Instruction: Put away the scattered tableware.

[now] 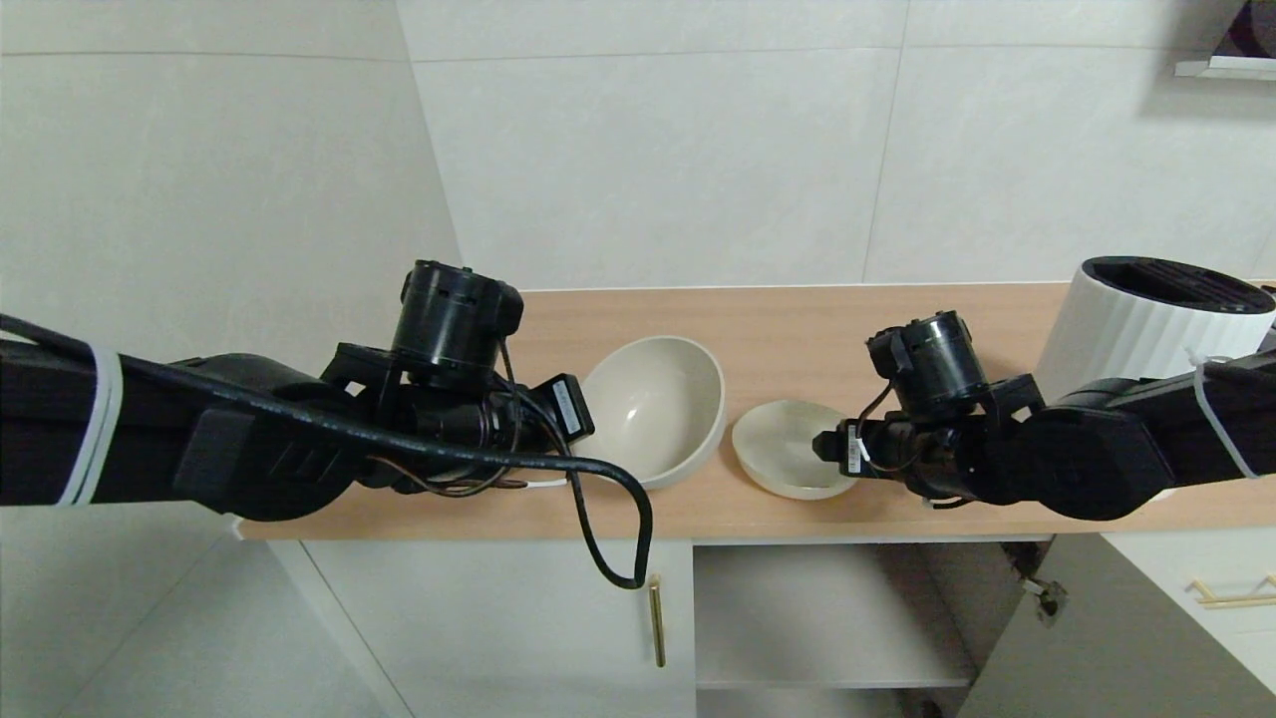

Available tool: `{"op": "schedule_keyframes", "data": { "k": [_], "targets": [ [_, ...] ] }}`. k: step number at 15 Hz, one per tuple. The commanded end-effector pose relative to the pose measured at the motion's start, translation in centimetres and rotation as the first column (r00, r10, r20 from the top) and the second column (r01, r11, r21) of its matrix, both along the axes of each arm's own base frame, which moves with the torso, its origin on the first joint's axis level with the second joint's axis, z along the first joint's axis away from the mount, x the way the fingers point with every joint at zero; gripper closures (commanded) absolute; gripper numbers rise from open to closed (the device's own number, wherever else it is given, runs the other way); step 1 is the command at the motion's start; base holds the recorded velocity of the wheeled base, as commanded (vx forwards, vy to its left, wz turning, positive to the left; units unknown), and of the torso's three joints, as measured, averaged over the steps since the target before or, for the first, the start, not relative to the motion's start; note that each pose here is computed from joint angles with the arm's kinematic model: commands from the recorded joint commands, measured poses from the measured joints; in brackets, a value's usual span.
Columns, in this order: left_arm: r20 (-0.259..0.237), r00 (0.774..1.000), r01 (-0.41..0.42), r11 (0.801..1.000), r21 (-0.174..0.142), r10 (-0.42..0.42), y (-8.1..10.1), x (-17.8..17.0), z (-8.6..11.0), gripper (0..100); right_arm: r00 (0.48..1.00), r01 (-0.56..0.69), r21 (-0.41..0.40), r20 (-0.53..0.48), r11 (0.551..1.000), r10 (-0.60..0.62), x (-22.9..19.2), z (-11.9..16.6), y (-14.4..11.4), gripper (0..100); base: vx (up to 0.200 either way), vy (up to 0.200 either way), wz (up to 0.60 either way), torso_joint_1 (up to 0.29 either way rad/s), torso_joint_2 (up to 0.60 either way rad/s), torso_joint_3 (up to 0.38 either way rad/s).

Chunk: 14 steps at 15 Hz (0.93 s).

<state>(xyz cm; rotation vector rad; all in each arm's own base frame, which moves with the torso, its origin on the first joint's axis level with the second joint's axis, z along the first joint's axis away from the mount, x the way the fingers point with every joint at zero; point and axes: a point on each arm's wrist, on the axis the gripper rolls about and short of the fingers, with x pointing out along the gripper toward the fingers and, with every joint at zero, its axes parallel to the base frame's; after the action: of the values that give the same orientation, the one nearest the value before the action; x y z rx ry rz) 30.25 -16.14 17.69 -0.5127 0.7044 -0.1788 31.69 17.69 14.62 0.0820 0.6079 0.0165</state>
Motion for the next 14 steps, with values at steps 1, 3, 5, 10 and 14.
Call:
{"op": "schedule_keyframes", "data": {
  "k": [1, 3, 5, 10, 14],
  "targets": [
    [0.002, 1.0, 0.0, 1.0, -0.001, 0.0, 0.0, 0.0, 0.1, 100, 1.0, -0.001, -0.002, -0.004, 1.0, 0.001, 0.0, -0.1, 0.0, 0, 0.0, 0.0, 0.0, 0.0, 0.0, 0.0],
    [0.003, 1.0, 0.0, 1.0, -0.002, 0.0, 0.0, 0.0, 0.1, 100, 1.0, -0.001, -0.001, -0.002, 1.0, 0.001, 0.0, -0.1, 0.0, 100, 0.0, 0.0, 0.0, 0.0, 0.0, 0.0],
    [0.002, 1.0, 0.0, 1.0, -0.001, 0.0, 0.0, 0.0, 0.1, 100, 1.0, 0.0, 0.002, 0.002, 1.0, 0.0, -0.1, 0.1, 0.0, 100, 0.0, 0.0, 0.0, 0.0, 0.0, 0.0],
    [0.008, 1.0, 0.002, 1.0, -0.006, -0.002, 0.1, -0.3, 0.4, 100, 1.0, 0.001, 0.007, 0.007, 1.0, -0.001, -0.2, 0.3, -0.1, 100, 0.0, 0.0, 0.0, 0.0, 0.0, 0.0],
    [0.002, 0.999, 0.034, 0.999, -0.019, -0.034, 1.0, -2.1, 1.9, 100, 0.999, -0.007, 0.042, 0.05, 0.999, 0.005, -1.4, 2.5, -0.7, 100, 0.0, 0.0, 0.0, 0.0, 0.0, 0.0]
  ]
}}
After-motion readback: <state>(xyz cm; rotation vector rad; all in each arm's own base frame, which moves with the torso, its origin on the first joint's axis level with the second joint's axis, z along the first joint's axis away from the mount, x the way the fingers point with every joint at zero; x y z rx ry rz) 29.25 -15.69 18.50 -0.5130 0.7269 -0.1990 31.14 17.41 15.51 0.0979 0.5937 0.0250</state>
